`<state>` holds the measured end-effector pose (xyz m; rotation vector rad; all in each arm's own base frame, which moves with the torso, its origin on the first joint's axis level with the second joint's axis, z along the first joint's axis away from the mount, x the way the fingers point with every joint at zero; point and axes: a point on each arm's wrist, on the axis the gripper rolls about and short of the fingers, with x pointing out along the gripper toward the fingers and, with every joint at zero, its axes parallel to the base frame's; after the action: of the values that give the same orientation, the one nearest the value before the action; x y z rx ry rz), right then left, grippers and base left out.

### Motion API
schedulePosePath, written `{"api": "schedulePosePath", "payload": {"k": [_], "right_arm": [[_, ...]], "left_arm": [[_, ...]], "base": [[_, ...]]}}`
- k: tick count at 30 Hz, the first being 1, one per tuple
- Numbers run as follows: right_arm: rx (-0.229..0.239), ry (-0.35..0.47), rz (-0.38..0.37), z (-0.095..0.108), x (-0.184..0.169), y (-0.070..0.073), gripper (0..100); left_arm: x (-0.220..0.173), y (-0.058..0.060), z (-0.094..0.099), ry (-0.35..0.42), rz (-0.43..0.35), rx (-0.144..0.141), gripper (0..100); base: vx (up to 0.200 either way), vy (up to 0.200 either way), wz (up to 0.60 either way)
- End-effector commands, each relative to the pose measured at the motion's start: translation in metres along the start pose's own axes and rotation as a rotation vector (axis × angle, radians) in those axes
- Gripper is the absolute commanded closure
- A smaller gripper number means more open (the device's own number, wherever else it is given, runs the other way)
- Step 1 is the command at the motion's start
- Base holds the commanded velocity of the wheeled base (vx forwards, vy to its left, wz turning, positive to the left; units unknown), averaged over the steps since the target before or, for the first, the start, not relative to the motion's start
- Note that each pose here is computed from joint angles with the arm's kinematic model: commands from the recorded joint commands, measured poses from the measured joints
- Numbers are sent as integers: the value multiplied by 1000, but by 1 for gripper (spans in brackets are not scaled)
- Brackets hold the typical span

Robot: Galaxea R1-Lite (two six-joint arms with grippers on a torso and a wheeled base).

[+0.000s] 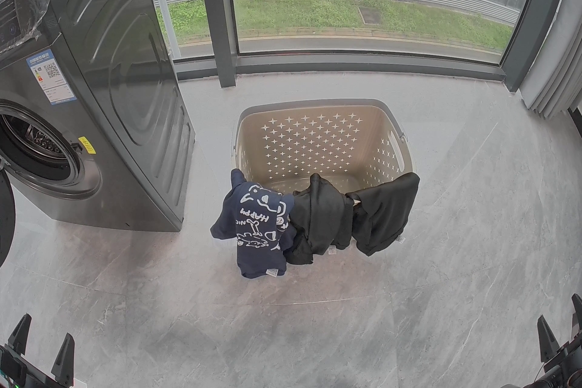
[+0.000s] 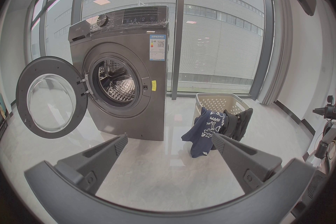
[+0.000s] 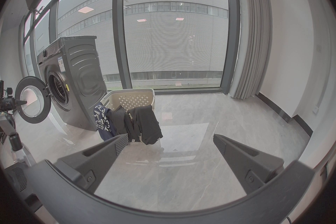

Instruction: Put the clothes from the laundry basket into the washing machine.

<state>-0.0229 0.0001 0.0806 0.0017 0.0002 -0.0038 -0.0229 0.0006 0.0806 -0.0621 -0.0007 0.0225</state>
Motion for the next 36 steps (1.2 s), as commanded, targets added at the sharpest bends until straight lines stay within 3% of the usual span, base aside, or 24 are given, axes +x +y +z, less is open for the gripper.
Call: {"api": "schedulePosePath", "payload": {"k": [1,16,22,36], "right_arm": [[0,7,1,-5,1,0,0],[-2,12,-4,-5,0,0,0],[-2,11,-4,-5,1,0,0],[-2,7,-4,-5,0,0,0]], "left_arm": [[1,0,-4,6,1,1,0],[1,0,-4,8,1,-1,0],[1,0,-5,9,1,1,0],[1,0,-5,9,1,1,0]], "base": [[200,0,0],[0,0,0],[0,-200,0],[0,0,0]]}}
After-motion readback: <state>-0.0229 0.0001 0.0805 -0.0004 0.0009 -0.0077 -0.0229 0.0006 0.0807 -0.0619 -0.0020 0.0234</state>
